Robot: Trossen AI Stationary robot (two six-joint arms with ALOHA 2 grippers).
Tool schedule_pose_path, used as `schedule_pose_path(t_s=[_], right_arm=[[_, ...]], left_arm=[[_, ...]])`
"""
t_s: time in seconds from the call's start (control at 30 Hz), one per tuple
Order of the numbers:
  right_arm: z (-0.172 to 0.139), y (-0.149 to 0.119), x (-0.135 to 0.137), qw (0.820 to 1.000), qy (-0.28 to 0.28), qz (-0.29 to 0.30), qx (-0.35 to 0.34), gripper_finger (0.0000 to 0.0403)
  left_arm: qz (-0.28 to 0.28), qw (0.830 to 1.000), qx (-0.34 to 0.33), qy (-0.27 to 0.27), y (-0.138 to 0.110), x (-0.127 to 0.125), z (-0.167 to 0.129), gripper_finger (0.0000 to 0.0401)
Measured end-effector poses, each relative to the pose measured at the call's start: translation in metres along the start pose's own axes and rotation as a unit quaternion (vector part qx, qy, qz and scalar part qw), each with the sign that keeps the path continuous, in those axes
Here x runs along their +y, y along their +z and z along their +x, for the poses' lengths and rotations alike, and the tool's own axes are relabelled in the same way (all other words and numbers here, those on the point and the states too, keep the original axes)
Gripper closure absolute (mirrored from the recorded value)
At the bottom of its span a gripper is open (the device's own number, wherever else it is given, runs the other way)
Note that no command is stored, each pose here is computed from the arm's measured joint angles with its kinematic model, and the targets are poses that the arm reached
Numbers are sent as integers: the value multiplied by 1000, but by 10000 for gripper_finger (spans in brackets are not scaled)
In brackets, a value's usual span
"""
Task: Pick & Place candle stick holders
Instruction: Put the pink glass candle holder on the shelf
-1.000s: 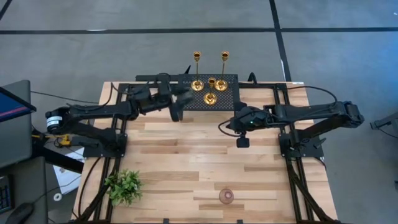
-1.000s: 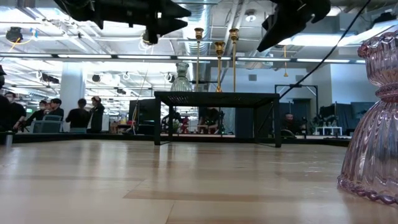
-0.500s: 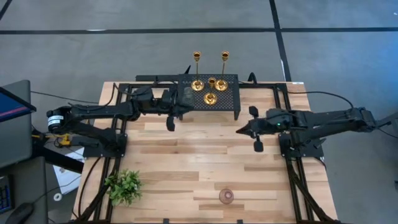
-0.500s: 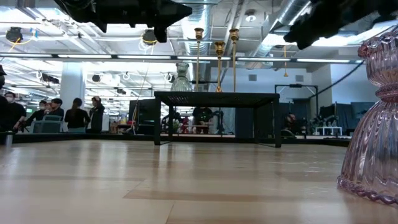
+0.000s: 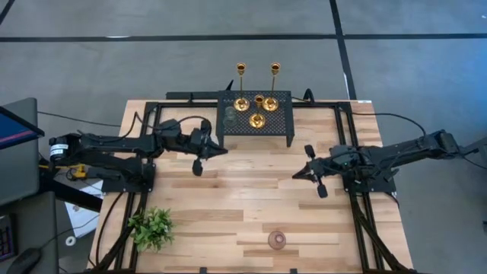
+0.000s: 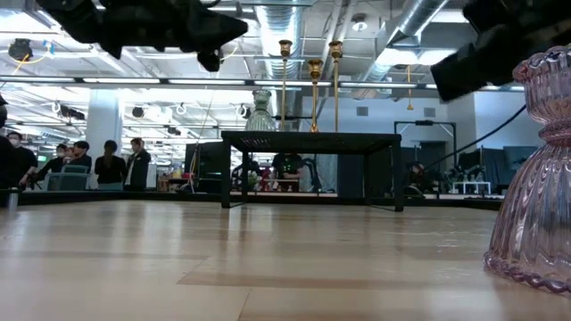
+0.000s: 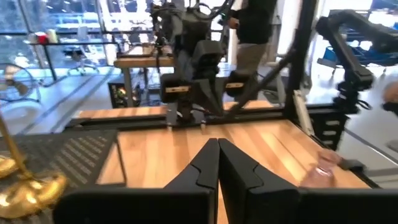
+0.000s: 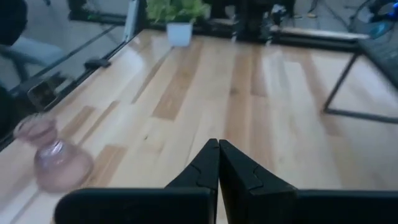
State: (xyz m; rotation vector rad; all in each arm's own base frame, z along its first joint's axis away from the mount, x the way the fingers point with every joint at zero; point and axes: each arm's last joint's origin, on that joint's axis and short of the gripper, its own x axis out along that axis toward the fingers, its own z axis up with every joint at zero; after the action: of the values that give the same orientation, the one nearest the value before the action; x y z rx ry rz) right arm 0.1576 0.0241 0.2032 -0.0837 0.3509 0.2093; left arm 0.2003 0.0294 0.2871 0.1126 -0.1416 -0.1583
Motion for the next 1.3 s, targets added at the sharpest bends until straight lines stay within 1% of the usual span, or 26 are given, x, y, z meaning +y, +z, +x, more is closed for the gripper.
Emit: schedule_pose_path(t_s=[0.07,0.17,0.27,0.33,0.47,0.6,0.83,1.0,1.1,1.3], right_arm=[[1,-6,4,1000,17,-3,1,403],[3,-12,9,999,45,-9,-20,403],[4,-24,14,998,63,-9,-24,403],[4,-31,17,997,75,2,-29,403],[5,-47,21,995,90,39,-7,403],[4,-59,24,994,96,53,14,403],[4,-65,28,992,109,48,32,403],[3,-72,35,985,153,47,71,403],[5,-72,39,982,163,55,75,403],[9,-76,44,980,175,39,91,403]], left_arm=[[0,1000,-3,-8,-2,-4,-3,397],[0,1000,-5,-14,-4,-9,-8,397],[-3,1000,-2,-23,-8,-14,-10,396],[-4,1000,-2,-29,-9,-16,-10,396],[-5,999,-4,-39,-9,-20,-9,397],[-6,999,-5,-46,-9,-23,-8,394],[-8,999,-4,-47,-9,-23,-8,397],[-8,999,-4,-47,-9,-23,-8,393],[-8,999,-4,-47,-9,-23,-8,394],[-10,999,-4,-47,-9,-23,-8,395]])
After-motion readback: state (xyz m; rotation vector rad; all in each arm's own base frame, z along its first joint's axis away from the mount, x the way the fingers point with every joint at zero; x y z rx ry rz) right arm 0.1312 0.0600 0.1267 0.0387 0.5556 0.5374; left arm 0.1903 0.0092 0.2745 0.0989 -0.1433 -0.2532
